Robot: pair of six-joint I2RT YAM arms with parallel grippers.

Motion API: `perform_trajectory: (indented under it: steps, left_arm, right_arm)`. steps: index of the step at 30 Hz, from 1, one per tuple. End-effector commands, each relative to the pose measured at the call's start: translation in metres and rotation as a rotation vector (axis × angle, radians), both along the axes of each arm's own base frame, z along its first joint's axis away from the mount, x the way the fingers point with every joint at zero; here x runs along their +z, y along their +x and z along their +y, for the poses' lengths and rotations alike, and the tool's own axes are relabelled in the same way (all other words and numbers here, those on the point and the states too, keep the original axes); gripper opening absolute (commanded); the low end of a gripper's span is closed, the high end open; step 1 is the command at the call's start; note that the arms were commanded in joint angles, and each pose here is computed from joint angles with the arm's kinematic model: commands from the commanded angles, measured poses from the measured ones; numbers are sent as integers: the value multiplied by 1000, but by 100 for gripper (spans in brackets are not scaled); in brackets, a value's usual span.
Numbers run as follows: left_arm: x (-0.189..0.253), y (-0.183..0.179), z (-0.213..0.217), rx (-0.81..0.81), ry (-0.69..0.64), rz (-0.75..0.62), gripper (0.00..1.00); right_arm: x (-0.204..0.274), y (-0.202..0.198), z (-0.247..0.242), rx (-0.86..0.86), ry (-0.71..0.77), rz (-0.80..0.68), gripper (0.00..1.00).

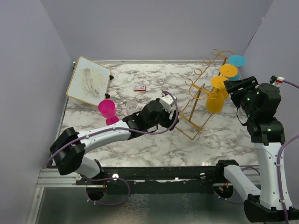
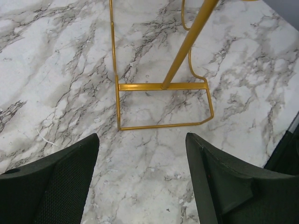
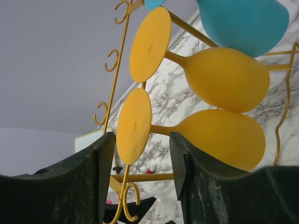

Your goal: Take the wine glass off the wine glass rack

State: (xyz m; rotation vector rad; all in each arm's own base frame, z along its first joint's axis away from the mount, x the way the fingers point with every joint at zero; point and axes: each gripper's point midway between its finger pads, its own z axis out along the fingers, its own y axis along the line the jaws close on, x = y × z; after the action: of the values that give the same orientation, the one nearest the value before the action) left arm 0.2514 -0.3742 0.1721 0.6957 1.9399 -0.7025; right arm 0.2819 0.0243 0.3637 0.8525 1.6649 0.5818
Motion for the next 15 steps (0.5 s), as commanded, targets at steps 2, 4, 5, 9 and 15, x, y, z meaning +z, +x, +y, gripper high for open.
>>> perform_trajectory:
  steps: [2, 4, 5, 9, 15]
  left_arm:
    - [30, -22, 13, -37, -71, 17, 78]
    - [41, -24, 19, -34, -81, 0, 78]
    - [45, -25, 22, -33, -80, -6, 78]
    - [69, -26, 31, -33, -81, -61, 78]
    - [96, -26, 43, -18, -95, -128, 79]
  right_arm:
    - [11, 9, -1, -19, 45, -60, 46]
    - [9, 11, -1, -21, 52, -52, 43]
    - [7, 12, -1, -23, 59, -49, 42]
    - [4, 15, 1, -23, 76, -53, 39]
    - [-2, 18, 3, -20, 107, -46, 35]
